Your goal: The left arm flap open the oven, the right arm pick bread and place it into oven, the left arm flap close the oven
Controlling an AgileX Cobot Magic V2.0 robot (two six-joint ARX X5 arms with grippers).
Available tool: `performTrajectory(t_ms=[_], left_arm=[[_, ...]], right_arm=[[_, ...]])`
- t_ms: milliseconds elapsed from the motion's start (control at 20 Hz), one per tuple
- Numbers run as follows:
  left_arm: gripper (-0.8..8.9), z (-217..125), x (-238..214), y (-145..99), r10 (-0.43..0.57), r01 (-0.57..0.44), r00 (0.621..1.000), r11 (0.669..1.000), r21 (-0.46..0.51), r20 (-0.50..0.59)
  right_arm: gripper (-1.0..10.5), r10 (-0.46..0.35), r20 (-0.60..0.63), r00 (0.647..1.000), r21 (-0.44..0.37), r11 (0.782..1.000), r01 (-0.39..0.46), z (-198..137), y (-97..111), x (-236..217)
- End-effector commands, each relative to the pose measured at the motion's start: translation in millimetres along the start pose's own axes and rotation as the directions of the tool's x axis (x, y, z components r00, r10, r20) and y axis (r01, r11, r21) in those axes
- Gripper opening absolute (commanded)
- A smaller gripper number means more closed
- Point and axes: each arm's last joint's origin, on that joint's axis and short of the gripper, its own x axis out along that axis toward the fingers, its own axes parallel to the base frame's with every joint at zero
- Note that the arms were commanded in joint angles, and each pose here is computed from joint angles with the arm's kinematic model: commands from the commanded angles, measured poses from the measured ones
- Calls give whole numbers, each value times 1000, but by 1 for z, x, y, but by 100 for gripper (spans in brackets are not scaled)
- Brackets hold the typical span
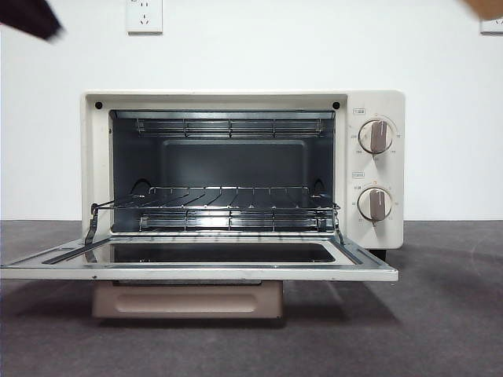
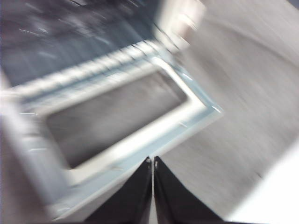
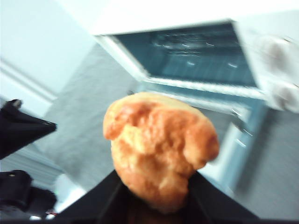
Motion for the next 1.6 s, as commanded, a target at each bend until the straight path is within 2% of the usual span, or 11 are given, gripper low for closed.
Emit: performTrajectory(t_ms=[50,200,350,650,800,1100,1300,1600], left_arm=[[9,3,-22,1,49,-48,996,999,-24,71],[9,-6,-46,6,134,-132,987,991,-33,87],[9,-13,-58,9,169,-165,982,985,-53,79],[9,-20,-74,11,168,-159,981,983,-88,101],[9,-23,-78,12,167,-158,980,983,-88,106],[9,-25,-79,12,170,-162,981,983,-87,96],[9,-25,-79,12,170,-162,981,983,-87,95],[9,-27,-79,13,176,-168,982,981,-99,72]], right_arm=[[118,42,-20,999,4,999,-42,12,3,25],[117,38,-74,997,-23,999,-40,14,4,73],[117,24,-88,996,-42,999,-28,13,3,103],[118,10,-44,999,30,1000,-9,12,-6,153],[118,-5,-31,1000,68,998,7,11,-14,171],[118,-106,-23,994,104,989,108,11,-26,197],[118,-124,20,992,137,983,120,18,-28,209],[118,-247,118,962,203,954,220,31,-30,218]])
